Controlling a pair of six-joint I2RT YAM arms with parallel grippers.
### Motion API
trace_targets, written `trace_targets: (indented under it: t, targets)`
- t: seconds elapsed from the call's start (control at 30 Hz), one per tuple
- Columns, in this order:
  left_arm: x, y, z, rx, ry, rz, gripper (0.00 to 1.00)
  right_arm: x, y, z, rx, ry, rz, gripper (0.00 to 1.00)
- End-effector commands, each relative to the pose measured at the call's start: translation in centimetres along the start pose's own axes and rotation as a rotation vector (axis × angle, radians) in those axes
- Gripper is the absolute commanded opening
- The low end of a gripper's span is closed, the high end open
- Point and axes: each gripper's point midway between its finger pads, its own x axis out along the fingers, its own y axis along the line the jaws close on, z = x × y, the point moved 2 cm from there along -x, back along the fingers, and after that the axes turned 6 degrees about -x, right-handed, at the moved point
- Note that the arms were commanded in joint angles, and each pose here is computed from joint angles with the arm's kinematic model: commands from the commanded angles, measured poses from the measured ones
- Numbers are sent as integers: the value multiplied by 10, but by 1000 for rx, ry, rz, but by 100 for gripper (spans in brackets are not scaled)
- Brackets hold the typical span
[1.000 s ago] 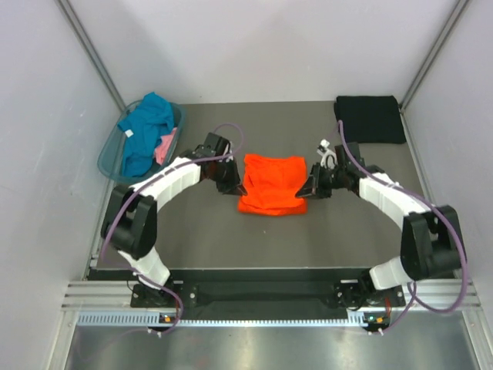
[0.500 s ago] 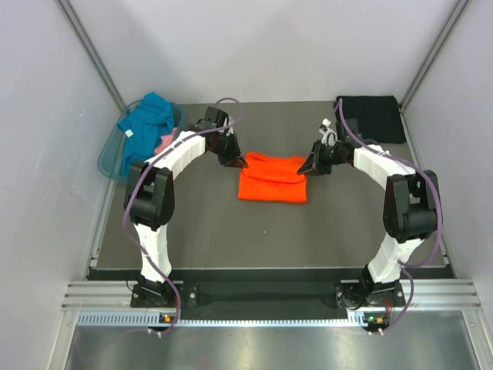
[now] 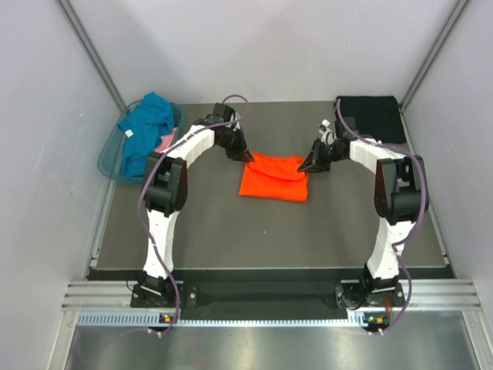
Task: Fold and stack the t-shirts
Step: Fold the tshirt
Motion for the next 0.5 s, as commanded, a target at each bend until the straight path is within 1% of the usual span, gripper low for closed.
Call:
trace_targets:
  t: [0.0, 0.1, 0.17, 0.2, 0.23, 0.27, 0.37, 0.4, 0.43, 0.47]
  targets:
    - [-2, -9, 18, 8, -30, -44, 0, -5, 7, 25, -44, -51, 44, 0]
    - [5, -8, 22, 0, -27, -59, 0, -3, -1, 32, -29, -61, 35, 1]
    - [9, -7, 26, 2, -35, -68, 0, 0, -5, 34, -4, -57, 48, 7]
    - [13, -4, 26, -13, -25, -70, 0, 0, -7, 38, 5, -67, 54, 13]
    - [15, -3, 27, -25, -20, -78, 4, 2, -8, 39, 33, -64, 67, 26]
    - [15, -4, 30, -46, -20, -102, 18, 1, -8, 41, 45, -71, 74, 32]
    - [7, -9, 40, -49, -55, -130, 38, -6, -6, 50, 70, -101, 92, 41]
    - [-3, -17, 44, -36, -76, -145, 48, -10, -5, 53, 67, -110, 88, 44]
    - [-8, -21, 46, -23, -91, -149, 53, -16, -3, 52, 73, -111, 71, 48]
    - [-13, -23, 47, -15, -99, -143, 54, -20, -1, 51, 72, -106, 62, 50]
